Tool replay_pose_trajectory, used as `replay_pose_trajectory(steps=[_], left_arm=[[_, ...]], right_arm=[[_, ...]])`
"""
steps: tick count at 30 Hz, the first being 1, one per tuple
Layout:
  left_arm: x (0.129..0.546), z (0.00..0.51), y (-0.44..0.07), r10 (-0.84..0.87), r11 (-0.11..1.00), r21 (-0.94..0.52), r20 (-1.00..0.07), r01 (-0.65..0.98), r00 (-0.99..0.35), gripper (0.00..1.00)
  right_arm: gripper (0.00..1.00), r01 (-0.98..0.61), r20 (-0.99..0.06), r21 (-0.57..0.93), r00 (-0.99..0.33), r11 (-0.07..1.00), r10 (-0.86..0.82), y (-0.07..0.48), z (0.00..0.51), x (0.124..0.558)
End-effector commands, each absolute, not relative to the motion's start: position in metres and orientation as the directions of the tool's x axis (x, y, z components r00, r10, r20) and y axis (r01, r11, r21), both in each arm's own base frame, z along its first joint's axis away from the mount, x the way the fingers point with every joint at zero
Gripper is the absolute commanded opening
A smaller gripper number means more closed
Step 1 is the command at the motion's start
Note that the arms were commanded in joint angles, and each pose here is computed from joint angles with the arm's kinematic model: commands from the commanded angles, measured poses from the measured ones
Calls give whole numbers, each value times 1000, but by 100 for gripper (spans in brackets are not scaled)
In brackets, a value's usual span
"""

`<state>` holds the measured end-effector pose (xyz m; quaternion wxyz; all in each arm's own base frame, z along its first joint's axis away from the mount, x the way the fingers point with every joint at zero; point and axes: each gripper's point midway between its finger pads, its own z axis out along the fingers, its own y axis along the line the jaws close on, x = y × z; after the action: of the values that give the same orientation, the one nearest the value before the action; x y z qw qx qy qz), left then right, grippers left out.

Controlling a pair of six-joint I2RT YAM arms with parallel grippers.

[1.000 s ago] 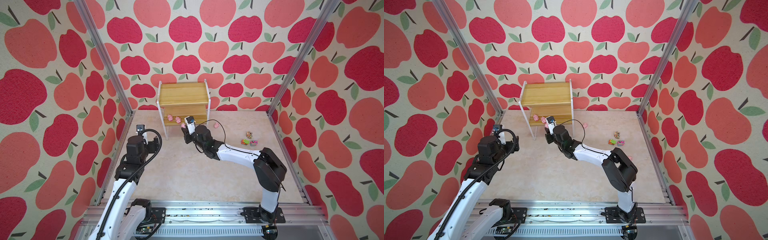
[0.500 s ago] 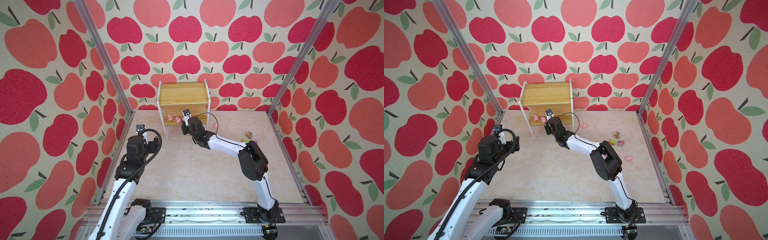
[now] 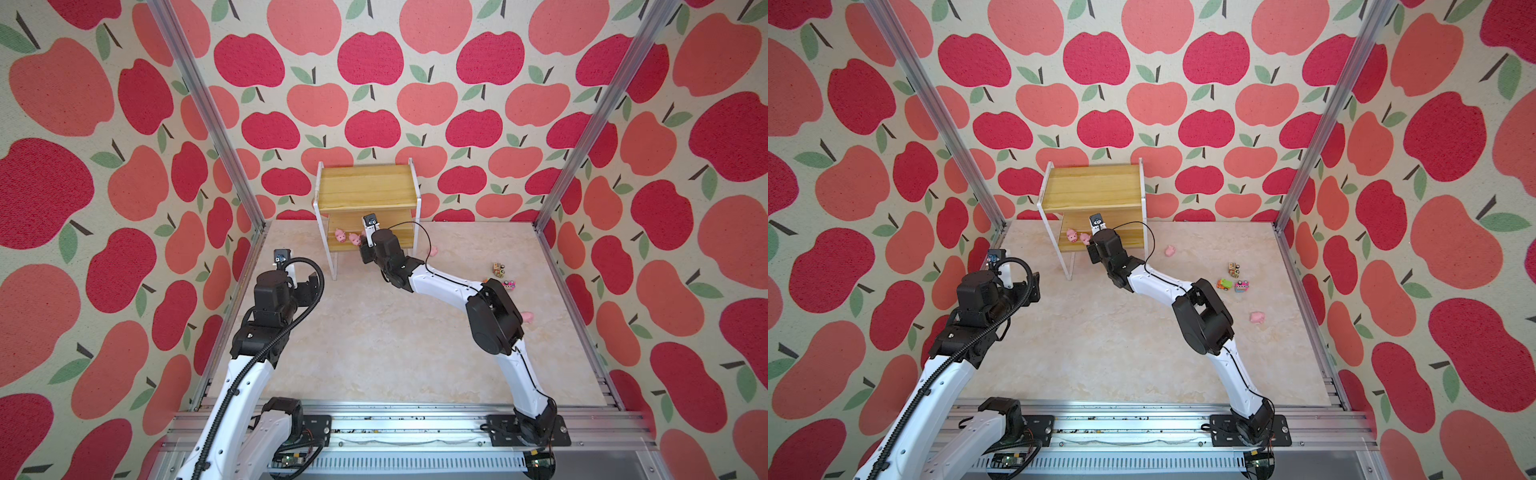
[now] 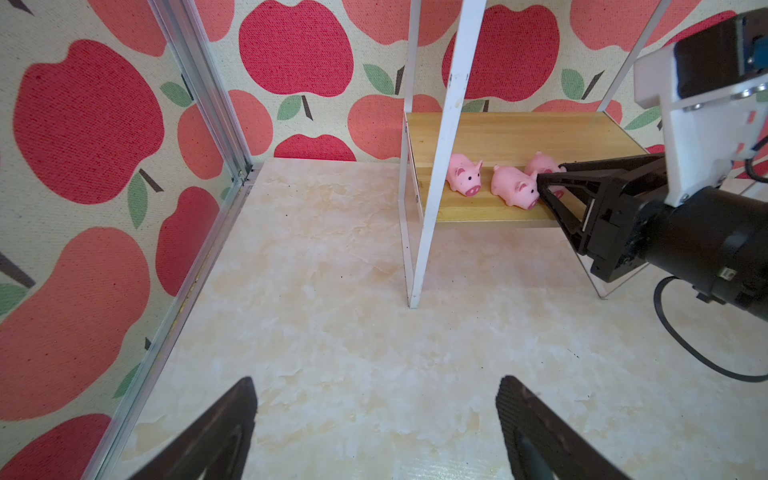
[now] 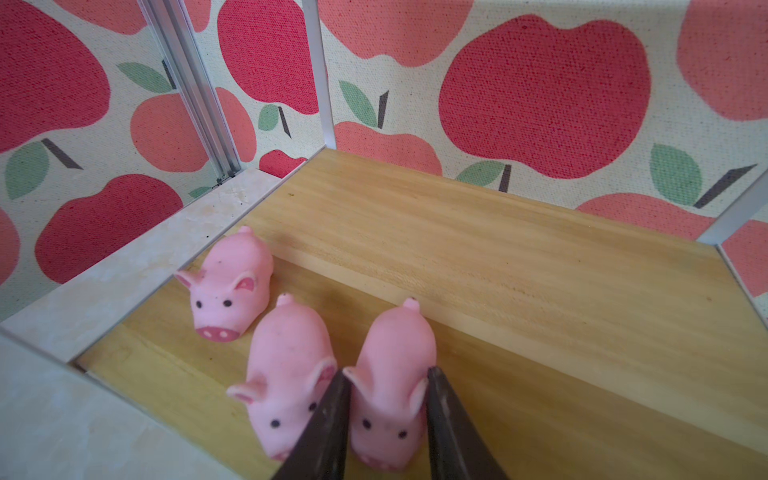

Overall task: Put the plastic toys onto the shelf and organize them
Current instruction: 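Open the right gripper to release the pig beside the other two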

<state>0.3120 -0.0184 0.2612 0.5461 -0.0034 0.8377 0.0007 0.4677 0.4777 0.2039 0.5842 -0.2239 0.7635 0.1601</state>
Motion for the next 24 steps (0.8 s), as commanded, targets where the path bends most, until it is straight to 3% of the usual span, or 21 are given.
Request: replay_pose_trajectory(steps=[1, 5, 17, 24], left_arm=[[312, 274, -20, -18, 1000, -19, -921, -3, -388, 92], [312, 273, -20, -18, 1000, -19, -921, -3, -389, 92], [312, 274, -20, -18, 1000, -19, -921, -1, -389, 92], [312, 273, -20, -18, 1000, -19, -920, 0, -391, 92]], right_arm=[[35, -502, -961, 0, -238, 865, -139, 474, 200, 479], [39, -498, -961, 10, -244, 867, -129, 475, 200, 484], [65, -509, -971, 8, -211, 861, -116, 456, 228, 465], [70, -536, -974, 1, -191, 844, -121, 439, 239, 440]])
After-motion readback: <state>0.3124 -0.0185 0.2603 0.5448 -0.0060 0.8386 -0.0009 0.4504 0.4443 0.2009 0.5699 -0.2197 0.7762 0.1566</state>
